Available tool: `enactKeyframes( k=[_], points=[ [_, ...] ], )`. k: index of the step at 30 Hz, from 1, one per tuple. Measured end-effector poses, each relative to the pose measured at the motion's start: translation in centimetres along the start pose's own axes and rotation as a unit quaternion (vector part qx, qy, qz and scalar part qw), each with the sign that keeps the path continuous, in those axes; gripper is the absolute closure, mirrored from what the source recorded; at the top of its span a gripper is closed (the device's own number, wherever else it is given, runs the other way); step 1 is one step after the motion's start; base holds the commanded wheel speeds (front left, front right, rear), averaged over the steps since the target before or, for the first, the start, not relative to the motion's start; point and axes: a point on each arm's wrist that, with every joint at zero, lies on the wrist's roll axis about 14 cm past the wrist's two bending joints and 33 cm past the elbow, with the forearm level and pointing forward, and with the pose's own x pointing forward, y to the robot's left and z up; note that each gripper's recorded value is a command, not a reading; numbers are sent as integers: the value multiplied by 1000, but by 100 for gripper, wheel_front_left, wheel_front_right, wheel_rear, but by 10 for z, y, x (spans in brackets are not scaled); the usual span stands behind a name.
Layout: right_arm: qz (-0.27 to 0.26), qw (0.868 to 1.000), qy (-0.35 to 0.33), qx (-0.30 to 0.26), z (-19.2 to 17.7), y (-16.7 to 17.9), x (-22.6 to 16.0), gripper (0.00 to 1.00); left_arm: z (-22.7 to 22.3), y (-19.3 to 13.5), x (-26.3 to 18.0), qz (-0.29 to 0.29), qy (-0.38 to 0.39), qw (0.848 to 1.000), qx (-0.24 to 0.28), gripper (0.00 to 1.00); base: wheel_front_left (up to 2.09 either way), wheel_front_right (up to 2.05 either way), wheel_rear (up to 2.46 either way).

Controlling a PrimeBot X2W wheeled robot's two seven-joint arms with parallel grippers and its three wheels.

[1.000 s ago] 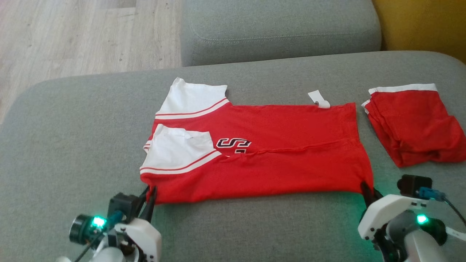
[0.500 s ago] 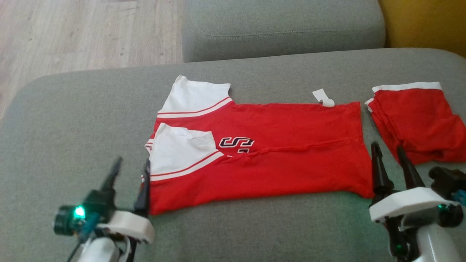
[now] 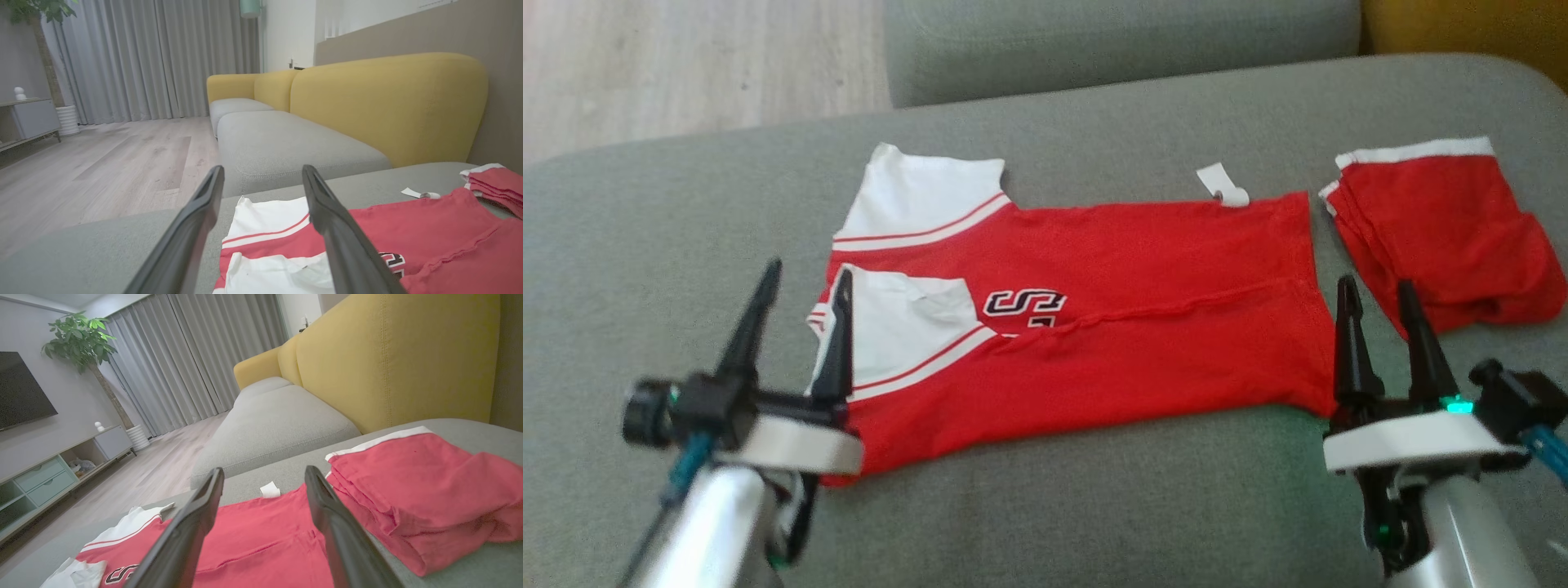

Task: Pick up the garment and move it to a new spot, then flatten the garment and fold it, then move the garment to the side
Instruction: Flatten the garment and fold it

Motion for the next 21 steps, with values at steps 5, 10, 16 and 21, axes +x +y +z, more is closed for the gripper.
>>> enactKeyframes(
  k=[5, 10, 16, 21],
  points=[
    [-3, 1000, -7, -3, 2, -4, 12, 0, -9, 8, 48, -63, 62, 994, 61, 0, 0, 0, 0],
    [-10, 1000, -2, -1, -3, -9, 20, 0, -25, 19, 88, -91, 137, 981, 107, 0, 0, 0, 0],
    [-12, 1000, 5, -5, -10, -14, 33, 0, -78, 47, 115, -80, 272, 952, 117, 0, 0, 0, 0],
    [-17, 1000, 9, -4, -15, -20, 40, 0, -111, 38, 132, -104, 331, 932, 104, 0, 0, 0, 0]
  ],
)
